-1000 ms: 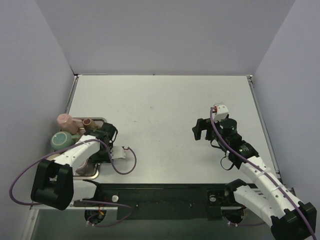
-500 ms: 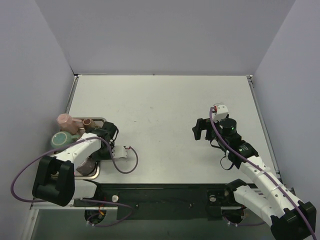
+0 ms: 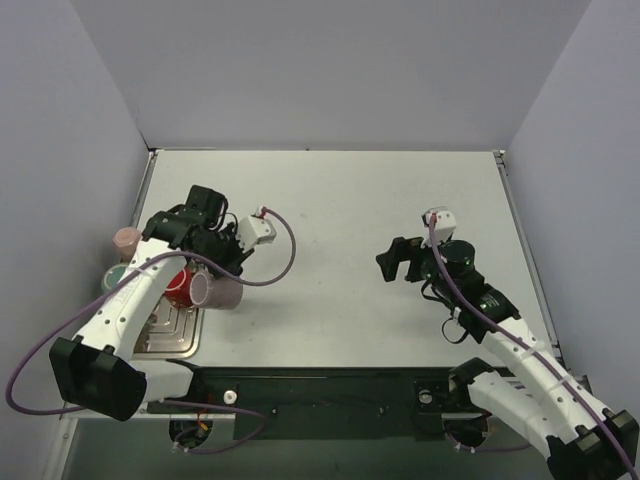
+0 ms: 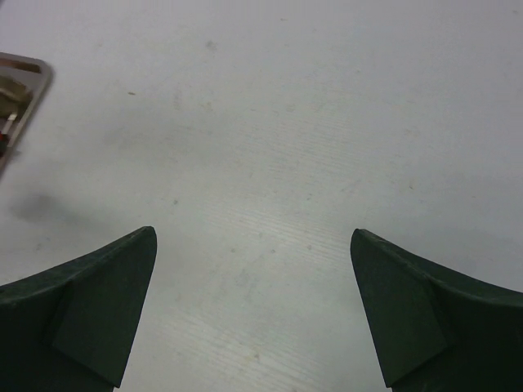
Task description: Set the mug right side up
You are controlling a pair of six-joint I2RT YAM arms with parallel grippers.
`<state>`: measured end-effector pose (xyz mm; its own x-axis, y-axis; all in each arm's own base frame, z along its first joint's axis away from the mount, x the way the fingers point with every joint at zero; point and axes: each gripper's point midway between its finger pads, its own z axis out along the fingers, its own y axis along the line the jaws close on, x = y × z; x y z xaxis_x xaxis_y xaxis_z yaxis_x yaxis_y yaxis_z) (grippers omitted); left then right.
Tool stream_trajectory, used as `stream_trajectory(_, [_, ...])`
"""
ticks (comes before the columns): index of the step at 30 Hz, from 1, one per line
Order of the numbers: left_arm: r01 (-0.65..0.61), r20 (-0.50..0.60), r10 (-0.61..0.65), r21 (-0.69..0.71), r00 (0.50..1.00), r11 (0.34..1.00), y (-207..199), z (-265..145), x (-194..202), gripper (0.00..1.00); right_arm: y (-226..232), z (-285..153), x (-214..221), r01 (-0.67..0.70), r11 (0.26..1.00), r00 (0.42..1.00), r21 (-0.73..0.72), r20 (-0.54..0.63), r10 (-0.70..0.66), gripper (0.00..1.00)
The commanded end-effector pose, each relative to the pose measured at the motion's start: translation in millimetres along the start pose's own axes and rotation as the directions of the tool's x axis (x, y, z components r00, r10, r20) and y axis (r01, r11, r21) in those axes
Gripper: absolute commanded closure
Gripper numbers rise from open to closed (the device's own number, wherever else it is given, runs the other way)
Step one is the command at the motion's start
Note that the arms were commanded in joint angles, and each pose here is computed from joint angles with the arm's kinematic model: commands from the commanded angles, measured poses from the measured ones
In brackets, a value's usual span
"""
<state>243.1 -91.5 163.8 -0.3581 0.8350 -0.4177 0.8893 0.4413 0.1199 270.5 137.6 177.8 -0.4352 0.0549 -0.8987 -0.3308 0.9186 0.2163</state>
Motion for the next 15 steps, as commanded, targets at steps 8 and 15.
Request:
stream_trajectory(8, [0.208, 0.584, -0.308, 0.234, 0.751, 0.95, -23, -112, -163, 1.0, 218, -46, -90, -0.077, 0.721, 0.962, -0.689, 0.14, 0.235, 0.0])
stream_trajectory(15, [0.111, 0.676, -0.31, 0.322, 0.668, 0.94, -52, -146, -186, 1.0, 272, -62, -115, -0.114, 0.556, 0.949, -0.823, 0.076, 0.306, 0.12])
